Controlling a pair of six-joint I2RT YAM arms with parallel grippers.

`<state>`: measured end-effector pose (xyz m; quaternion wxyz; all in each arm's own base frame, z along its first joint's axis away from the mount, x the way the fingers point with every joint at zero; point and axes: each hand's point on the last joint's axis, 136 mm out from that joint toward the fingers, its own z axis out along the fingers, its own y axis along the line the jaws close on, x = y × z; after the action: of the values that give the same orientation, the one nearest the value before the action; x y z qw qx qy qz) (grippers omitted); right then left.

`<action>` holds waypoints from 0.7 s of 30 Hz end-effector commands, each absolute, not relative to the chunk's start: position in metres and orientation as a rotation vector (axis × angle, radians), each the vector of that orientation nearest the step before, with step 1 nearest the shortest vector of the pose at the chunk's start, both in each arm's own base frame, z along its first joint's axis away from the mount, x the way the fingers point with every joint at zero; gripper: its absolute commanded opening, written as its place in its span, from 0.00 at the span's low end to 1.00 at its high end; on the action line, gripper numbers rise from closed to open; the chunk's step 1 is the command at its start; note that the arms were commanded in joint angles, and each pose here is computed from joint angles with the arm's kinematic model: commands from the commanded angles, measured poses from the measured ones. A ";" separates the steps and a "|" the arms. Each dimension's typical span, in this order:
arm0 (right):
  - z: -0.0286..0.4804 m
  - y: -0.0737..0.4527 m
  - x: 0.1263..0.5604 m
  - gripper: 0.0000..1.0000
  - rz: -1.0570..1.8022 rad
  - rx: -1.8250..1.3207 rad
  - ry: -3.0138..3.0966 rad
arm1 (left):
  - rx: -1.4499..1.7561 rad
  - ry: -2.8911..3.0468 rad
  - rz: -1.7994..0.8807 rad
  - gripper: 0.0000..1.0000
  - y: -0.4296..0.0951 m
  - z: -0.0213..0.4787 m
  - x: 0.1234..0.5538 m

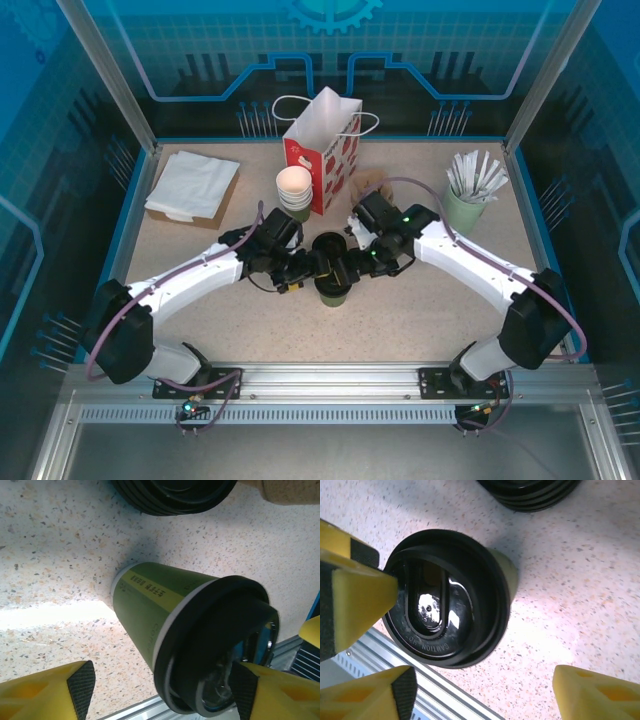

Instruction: Pack the takeout coffee

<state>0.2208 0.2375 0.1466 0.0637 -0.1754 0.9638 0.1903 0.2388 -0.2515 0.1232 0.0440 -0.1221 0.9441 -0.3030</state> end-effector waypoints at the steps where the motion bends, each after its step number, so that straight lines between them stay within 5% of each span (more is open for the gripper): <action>1: 0.155 0.223 0.223 0.84 0.482 -0.526 2.887 | -0.378 2.852 -0.981 0.81 -0.256 0.145 0.244; 4: 0.158 0.221 0.222 1.00 0.423 -0.550 2.873 | -0.385 2.822 -0.982 0.85 -0.251 0.155 0.246; 13: 0.155 0.250 0.220 1.00 0.266 -0.716 2.868 | -0.646 2.628 -0.866 0.99 -0.170 0.176 0.255; 21: 0.140 0.273 0.220 1.00 0.160 -0.849 2.890 | -0.748 2.573 -0.854 0.99 -0.141 0.168 0.246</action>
<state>0.2222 0.2738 0.1405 0.0711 -0.2633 0.9590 0.0773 0.2548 -0.1502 0.1805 0.1753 -0.2467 0.8989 -0.3169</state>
